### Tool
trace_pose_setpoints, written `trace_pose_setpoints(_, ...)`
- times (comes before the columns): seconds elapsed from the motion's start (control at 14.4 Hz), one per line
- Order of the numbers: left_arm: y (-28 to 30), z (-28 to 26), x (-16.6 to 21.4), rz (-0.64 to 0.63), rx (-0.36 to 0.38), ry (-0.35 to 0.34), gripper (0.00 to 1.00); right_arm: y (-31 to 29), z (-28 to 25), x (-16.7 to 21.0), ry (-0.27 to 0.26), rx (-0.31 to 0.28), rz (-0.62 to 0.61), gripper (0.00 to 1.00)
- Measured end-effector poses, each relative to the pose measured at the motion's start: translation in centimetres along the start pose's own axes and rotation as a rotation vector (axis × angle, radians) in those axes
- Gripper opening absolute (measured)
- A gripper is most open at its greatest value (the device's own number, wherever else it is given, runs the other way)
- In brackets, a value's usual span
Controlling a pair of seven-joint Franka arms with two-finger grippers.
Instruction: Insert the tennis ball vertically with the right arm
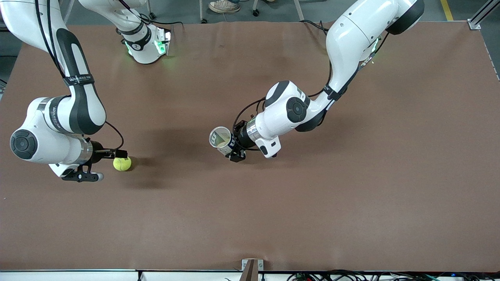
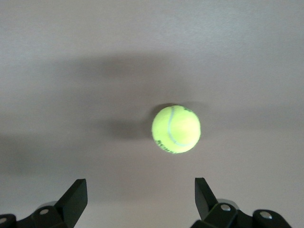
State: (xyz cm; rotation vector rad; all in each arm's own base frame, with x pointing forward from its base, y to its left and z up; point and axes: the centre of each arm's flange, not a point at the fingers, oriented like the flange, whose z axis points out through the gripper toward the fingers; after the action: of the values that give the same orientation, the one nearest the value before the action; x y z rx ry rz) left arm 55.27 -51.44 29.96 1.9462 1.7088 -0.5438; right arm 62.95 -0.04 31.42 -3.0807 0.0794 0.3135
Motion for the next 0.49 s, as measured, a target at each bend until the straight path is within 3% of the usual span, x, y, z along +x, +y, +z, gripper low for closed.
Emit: trace_pose_setpoints(0.49,0.4,-0.3,0.3,-0.004,-0.006,0.001,0.78,2.3,5.5,2.0,0.013,-0.017,0.021,1.00)
